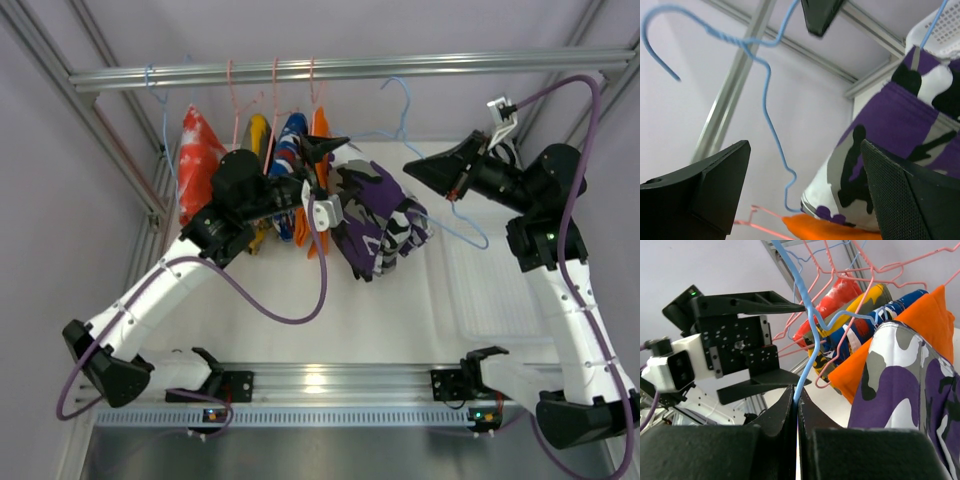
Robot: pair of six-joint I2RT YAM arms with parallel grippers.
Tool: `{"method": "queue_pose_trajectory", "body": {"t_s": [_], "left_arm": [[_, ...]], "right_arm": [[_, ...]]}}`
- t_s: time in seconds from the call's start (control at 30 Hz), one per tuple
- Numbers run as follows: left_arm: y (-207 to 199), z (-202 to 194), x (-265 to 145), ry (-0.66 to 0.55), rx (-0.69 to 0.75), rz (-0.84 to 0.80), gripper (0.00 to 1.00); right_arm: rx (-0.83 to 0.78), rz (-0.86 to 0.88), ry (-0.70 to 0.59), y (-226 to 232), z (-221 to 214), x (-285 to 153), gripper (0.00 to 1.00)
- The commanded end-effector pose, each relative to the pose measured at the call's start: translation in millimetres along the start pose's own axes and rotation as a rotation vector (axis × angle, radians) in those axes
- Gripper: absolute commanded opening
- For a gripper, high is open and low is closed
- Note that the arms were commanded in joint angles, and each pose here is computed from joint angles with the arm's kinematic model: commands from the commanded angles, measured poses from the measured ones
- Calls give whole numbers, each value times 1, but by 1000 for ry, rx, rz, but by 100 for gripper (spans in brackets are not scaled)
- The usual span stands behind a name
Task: Remove the trousers from the hanger
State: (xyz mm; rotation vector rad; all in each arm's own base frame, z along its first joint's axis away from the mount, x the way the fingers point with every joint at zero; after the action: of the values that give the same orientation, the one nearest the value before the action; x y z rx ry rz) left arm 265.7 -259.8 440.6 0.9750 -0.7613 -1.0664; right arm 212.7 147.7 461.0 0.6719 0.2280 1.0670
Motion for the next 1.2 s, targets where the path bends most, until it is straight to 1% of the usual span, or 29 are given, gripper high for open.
{"method": "queue_pose_trajectory", "body": {"t_s": [0.0,0.2,0.3,0.43,0.47,0.53,0.57,0.6,0.63,0.67,0.8,0.83,0.9,0.93,0.97,1.0,1.03,1.07,1.1,1.13,1.17], "left_arm": [[31,27,9,-74,192,149,96],[26,31,39,-82,231,193,92],[27,35,55,-101,226,198,91],[19,31,83,-112,219,198,90],[22,34,87,-122,230,218,89],[15,37,100,-138,250,229,83],[18,41,103,-149,284,263,80],[16,47,107,-165,292,272,70],[12,48,112,-170,298,275,63],[11,53,114,-182,324,291,50],[2,61,111,-199,360,325,24],[5,64,105,-198,366,337,14],[-6,63,100,-189,366,328,2],[1,69,91,-198,373,362,0],[0,69,88,-197,370,363,0],[-3,69,84,-193,363,358,0],[1,70,77,-185,337,360,0],[2,72,74,-181,321,350,0],[6,75,66,-178,308,353,0],[5,75,63,-175,286,346,0],[5,76,60,-179,284,341,0]], "right_arm": [[-252,132,-125,55,25,-14,0],[-243,124,-108,57,7,-26,0],[-236,124,-92,57,-2,-31,0],[-228,121,-81,57,-11,-37,0],[-228,123,-82,59,-13,-39,0],[-220,121,-76,57,-18,-41,0],[-222,125,-78,60,-19,-43,0],[-221,124,-78,60,-20,-44,0],[-222,121,-76,59,-22,-45,0],[-232,124,-81,61,-22,-46,0],[-203,94,-69,56,-30,-50,0],[-203,88,-70,55,-31,-50,0],[-197,81,-65,54,-32,-51,0],[-194,77,-62,53,-33,-50,0],[-192,73,-54,51,-33,-49,1],[-185,61,-46,51,-32,-50,25],[-189,51,-41,52,-32,-50,40],[-214,42,-35,51,-31,-50,53],[-216,18,-39,54,-28,-53,77],[-249,4,-47,56,-26,-55,85],[-274,4,-59,62,-24,-59,91]]}}
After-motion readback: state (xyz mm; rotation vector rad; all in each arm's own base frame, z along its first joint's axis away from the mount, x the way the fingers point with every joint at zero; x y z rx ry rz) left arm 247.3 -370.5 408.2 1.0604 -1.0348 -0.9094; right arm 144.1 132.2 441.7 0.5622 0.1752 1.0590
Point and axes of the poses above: each gripper's point midway between its finger pads, its own x axis out along the fingers, its own y axis along the line the jaws close on, z = x × y, the point moved 6 cm from there along -x, back along the fingers, and after that the axes turned 10 degrees about x, right-handed, at the moved point
